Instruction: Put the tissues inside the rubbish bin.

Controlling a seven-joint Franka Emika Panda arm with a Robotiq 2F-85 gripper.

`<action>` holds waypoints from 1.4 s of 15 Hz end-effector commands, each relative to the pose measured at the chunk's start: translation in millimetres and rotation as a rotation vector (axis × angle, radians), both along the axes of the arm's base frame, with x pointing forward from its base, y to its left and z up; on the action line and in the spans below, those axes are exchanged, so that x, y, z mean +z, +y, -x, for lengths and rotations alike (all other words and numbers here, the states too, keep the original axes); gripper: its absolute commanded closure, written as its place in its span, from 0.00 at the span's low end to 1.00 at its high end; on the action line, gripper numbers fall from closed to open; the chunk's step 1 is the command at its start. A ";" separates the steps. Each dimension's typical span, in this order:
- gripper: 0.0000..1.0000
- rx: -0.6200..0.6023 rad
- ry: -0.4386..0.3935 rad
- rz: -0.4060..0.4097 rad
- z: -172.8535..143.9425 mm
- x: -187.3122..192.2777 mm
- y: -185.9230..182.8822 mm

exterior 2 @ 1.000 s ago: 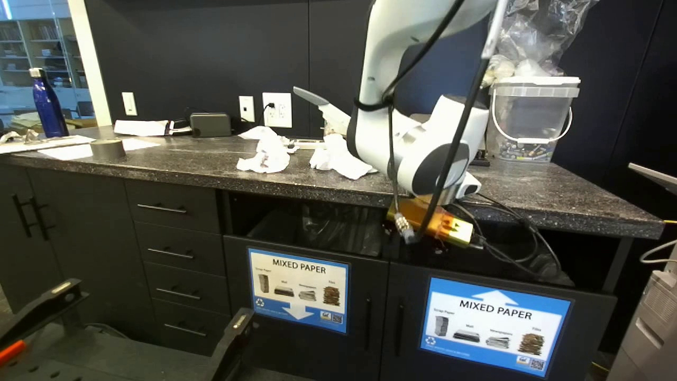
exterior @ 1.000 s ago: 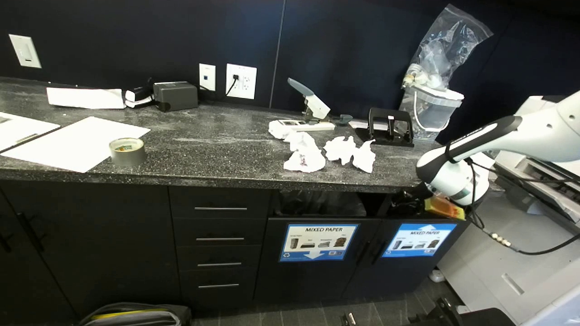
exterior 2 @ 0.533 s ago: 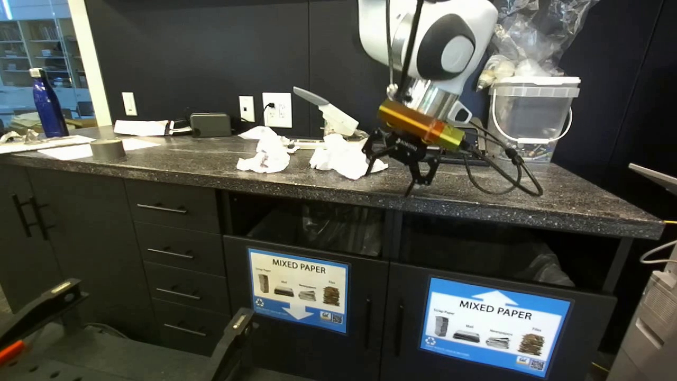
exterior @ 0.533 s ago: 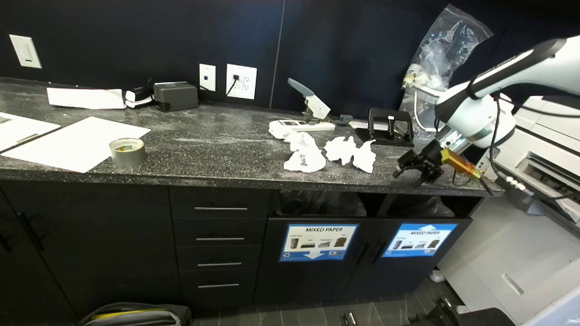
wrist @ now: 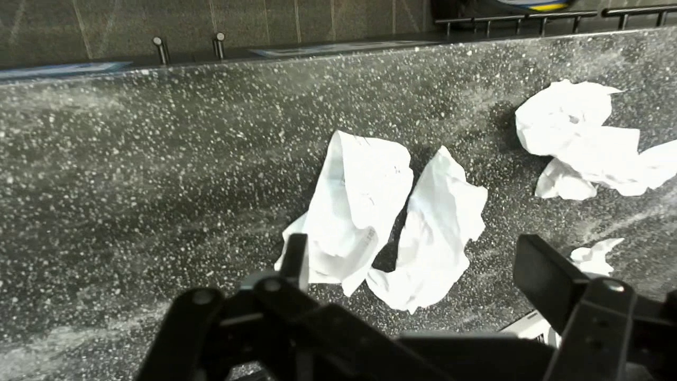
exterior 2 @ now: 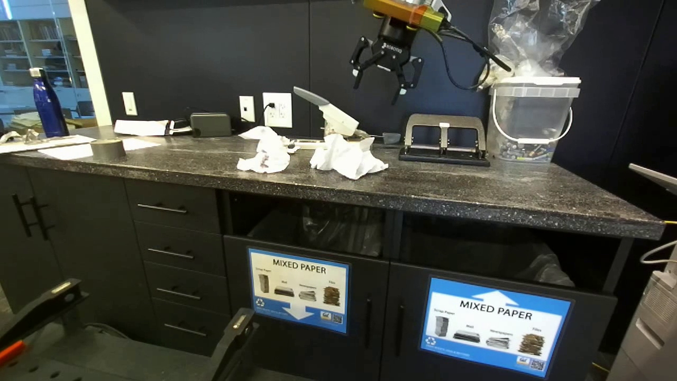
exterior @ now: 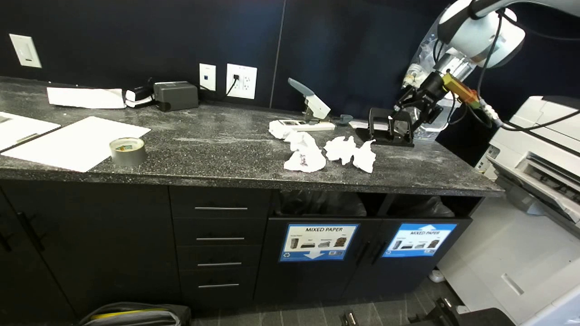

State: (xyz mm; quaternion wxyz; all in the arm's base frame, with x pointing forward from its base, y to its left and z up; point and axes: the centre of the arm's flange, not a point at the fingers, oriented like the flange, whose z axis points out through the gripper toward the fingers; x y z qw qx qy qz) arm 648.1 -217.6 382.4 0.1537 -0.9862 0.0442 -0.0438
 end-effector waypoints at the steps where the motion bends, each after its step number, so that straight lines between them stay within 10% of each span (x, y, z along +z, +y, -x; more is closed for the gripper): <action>1: 0.00 -0.039 0.078 0.055 -55.4 -14.2 8.8; 8: 0.00 -0.105 0.142 0.163 -91.2 -94.4 29.2; 21: 0.00 -0.123 0.129 0.197 -102.9 -133.0 55.2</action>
